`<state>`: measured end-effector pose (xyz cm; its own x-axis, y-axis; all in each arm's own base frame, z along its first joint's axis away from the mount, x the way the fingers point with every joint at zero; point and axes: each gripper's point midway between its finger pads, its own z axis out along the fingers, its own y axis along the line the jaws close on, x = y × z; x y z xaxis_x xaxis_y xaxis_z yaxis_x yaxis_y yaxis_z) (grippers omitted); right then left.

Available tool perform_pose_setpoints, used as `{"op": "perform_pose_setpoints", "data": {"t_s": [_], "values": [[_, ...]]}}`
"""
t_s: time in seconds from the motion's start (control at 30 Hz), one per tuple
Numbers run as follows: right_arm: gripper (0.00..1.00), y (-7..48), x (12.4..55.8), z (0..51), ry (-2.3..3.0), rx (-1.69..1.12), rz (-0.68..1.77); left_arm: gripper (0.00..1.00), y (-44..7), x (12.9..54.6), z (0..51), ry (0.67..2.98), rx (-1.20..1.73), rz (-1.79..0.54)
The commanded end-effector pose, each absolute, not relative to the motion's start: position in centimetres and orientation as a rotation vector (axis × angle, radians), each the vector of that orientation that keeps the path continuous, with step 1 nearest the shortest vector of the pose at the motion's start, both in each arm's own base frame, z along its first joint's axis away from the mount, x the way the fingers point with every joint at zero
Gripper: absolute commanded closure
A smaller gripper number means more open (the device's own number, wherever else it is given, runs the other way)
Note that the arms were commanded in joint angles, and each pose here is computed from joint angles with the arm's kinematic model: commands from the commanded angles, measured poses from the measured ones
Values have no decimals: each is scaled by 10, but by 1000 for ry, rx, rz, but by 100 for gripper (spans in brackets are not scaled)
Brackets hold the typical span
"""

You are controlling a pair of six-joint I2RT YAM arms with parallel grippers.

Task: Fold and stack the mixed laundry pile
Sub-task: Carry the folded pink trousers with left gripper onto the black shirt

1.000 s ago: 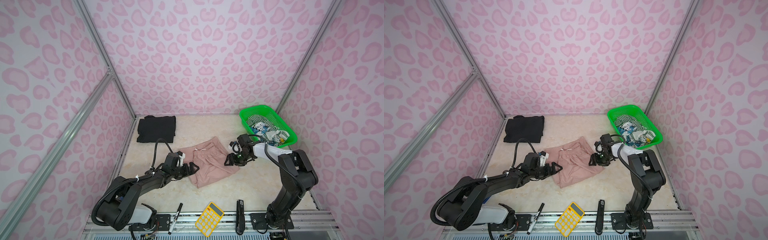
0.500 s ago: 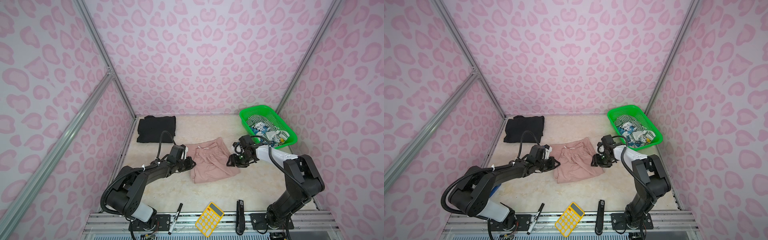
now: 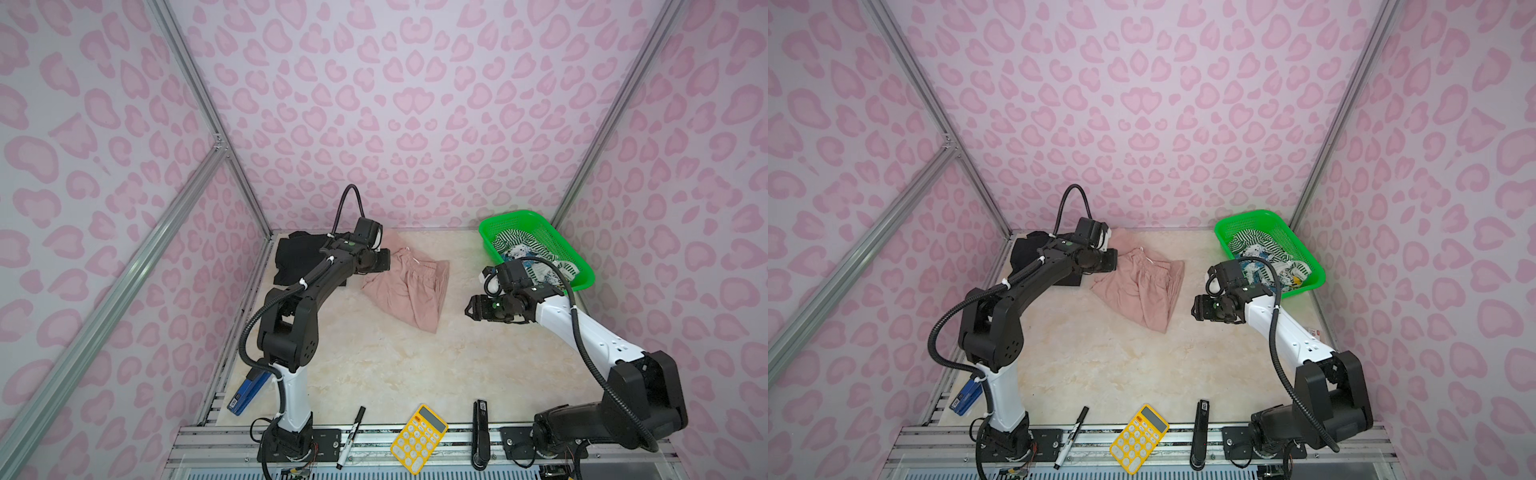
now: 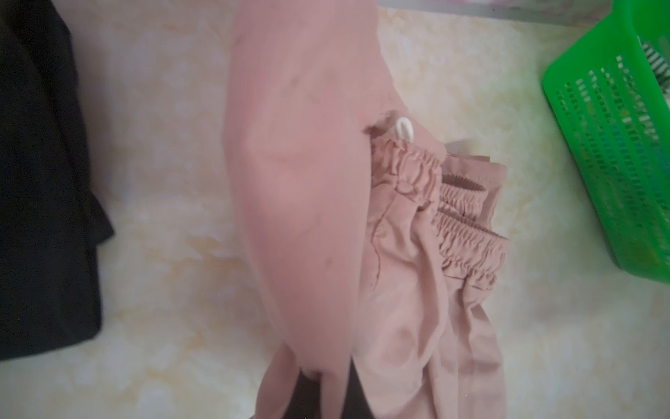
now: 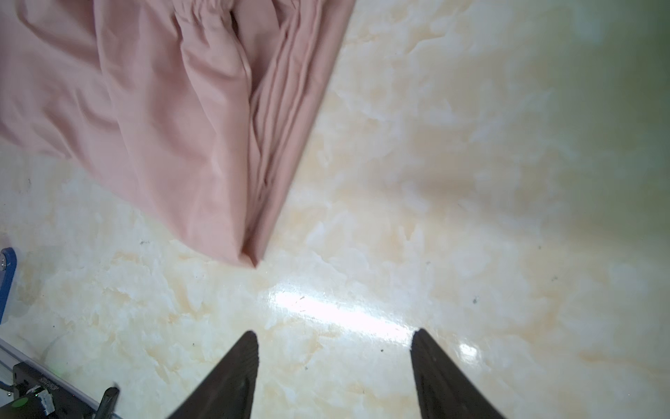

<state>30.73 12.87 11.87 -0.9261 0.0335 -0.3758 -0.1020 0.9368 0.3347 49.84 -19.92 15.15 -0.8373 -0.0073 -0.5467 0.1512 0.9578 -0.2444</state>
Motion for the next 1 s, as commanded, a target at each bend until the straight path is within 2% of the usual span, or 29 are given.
{"op": "perform_pose_setpoints", "data": {"t_s": [0.0, 0.23, 0.5, 0.87, 0.97], "values": [[33, 119, 298, 117, 2723, -26, 460, 97, -160, 510, 158, 2621, 134, -187], [32, 110, 291, 123, 2677, 2, 462, 97, -93, 552, 208, 2547, 38, -73], [31, 107, 293, 143, 2593, 7, 488, 97, -30, 558, 237, 2478, -16, 10], [31, 117, 301, 150, 2560, 3, 569, 97, -4, 563, 279, 2382, 126, 138], [31, 119, 301, 152, 2554, 4, 587, 97, 12, 562, 273, 2399, 95, 135]]}}
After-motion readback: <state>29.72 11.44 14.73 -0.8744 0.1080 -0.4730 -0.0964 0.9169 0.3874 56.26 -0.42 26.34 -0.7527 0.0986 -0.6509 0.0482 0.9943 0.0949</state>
